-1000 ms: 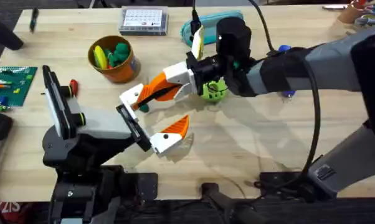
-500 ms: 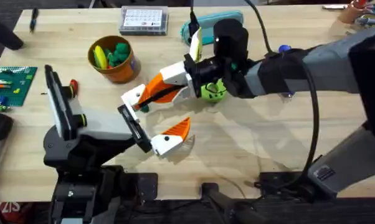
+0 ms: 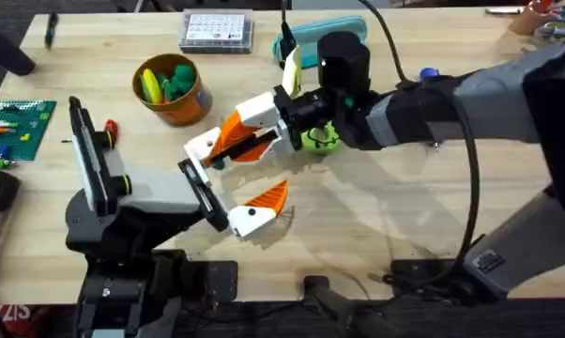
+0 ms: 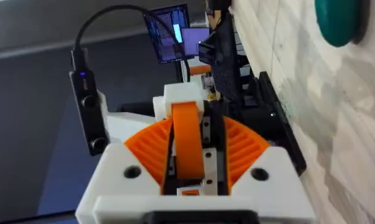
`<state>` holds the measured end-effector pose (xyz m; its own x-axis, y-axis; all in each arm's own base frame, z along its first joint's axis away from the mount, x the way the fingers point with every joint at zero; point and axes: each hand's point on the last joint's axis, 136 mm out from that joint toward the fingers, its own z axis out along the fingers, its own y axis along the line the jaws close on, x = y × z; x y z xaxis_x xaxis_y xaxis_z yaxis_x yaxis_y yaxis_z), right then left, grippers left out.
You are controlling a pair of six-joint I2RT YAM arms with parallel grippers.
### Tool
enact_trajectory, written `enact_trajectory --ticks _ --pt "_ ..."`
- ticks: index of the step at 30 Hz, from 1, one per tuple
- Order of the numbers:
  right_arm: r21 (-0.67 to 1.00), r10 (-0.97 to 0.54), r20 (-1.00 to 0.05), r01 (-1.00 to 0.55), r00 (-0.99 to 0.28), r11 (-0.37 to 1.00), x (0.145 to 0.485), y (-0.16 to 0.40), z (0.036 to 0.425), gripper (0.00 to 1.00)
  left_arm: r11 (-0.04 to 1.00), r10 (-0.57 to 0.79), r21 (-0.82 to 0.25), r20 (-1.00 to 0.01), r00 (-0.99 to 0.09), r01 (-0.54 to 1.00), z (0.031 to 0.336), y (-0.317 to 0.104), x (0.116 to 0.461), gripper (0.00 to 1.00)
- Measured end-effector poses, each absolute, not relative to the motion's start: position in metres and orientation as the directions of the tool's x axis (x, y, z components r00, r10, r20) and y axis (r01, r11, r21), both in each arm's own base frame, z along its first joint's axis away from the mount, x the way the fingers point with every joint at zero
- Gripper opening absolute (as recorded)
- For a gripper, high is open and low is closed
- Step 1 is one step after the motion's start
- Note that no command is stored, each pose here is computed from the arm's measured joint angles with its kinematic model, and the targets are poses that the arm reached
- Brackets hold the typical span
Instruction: Pick up the gripper from the table and insert it into the empty holder that is missing its gripper. Then pick up a screw, insert it into the mounting hole, and use the screwdriver to tighten it. Finally, clean up the table by picking up the vegetable and placing it into the bucket.
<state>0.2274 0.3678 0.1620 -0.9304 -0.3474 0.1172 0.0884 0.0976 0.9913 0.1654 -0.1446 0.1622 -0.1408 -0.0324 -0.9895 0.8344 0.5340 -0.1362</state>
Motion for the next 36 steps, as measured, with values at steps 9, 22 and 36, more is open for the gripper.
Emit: enact_trajectory --ticks 9,22,36 --pt "0.991 -0.343 0.120 0.092 -0.932 0.099 0.229 0.366 0.162 0.469 0.528 -0.028 -0.130 -0.990 -0.136 0.839 0.162 -0.145 0.164 0.989" --pt "0.991 -0.326 0.118 0.093 -0.938 0.093 0.238 0.359 0.163 0.515 0.510 -0.028 -0.134 -0.990 -0.140 0.850 0.162 -0.147 0.161 0.989" --pt "0.992 -0.235 0.113 0.095 -0.965 0.087 0.268 0.341 0.162 0.930 0.472 -0.024 -0.139 -0.989 -0.144 0.870 0.162 -0.152 0.155 0.988"
